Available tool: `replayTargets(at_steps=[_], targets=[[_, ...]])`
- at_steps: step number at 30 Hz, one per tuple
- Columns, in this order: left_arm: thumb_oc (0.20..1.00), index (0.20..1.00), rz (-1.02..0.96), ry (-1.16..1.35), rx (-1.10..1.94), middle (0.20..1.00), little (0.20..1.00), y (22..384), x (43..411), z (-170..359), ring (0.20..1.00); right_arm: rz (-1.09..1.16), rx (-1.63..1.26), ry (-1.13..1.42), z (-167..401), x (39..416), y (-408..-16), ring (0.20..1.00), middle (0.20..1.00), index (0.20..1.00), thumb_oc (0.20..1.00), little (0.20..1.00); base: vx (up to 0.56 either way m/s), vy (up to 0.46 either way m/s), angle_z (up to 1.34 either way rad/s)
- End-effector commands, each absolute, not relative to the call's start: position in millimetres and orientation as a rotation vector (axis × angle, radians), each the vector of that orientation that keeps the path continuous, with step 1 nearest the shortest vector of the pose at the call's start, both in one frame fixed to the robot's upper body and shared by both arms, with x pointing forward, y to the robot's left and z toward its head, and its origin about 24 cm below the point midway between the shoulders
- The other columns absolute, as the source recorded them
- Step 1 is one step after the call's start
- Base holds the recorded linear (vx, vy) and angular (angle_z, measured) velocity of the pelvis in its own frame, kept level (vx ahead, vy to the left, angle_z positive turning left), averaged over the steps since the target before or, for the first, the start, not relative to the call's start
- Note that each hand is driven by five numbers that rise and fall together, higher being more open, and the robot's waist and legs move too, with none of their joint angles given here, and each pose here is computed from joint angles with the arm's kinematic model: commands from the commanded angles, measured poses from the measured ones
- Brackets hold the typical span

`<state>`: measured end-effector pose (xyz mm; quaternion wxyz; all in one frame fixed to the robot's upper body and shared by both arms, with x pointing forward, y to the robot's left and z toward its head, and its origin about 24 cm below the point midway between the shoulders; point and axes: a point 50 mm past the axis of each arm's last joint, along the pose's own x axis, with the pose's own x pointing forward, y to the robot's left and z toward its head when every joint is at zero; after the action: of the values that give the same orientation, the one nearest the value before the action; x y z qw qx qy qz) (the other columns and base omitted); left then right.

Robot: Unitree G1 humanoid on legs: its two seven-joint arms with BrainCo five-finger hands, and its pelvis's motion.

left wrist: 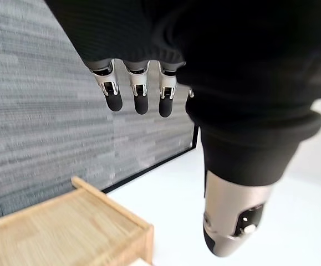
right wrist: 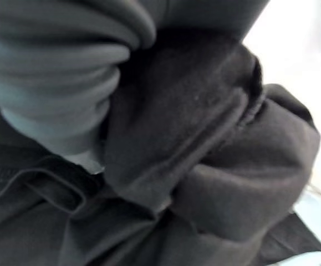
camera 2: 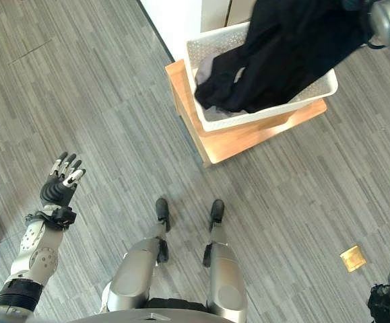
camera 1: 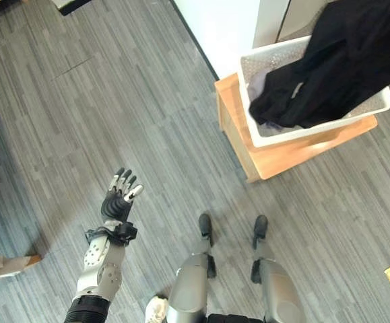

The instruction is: Pick up bed clothes into laundry basket.

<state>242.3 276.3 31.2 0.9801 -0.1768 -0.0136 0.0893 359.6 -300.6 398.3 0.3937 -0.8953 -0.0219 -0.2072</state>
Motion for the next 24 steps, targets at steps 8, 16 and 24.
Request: replayTargets(at_steps=[8,16,24], targets=[[1.000,1.000,0.125,-0.166,-0.289,1.000,1.000,275,244,60,1.000,-0.477,-2.125,-0.440,450,336,-246,1.000,1.000,1.000,1.000,1.000,0.02,-0.013,-0.02],[1.000,1.000,0.117,-0.178,-0.225,1.000,1.000,282,243,69,1.000,-0.278,-2.129,-0.561,438,313,-230,1.000,1.000,1.000,1.000,1.000,0.01,0.002,-0.05],[1.000,1.000,0.183,-0.261,-0.325,1.000,1.000,272,243,72,1.000,-0.303,-1.775,-0.771,425,268,-255,1.000,1.000,1.000,1.000,1.000,0.02,0.008,-0.05]])
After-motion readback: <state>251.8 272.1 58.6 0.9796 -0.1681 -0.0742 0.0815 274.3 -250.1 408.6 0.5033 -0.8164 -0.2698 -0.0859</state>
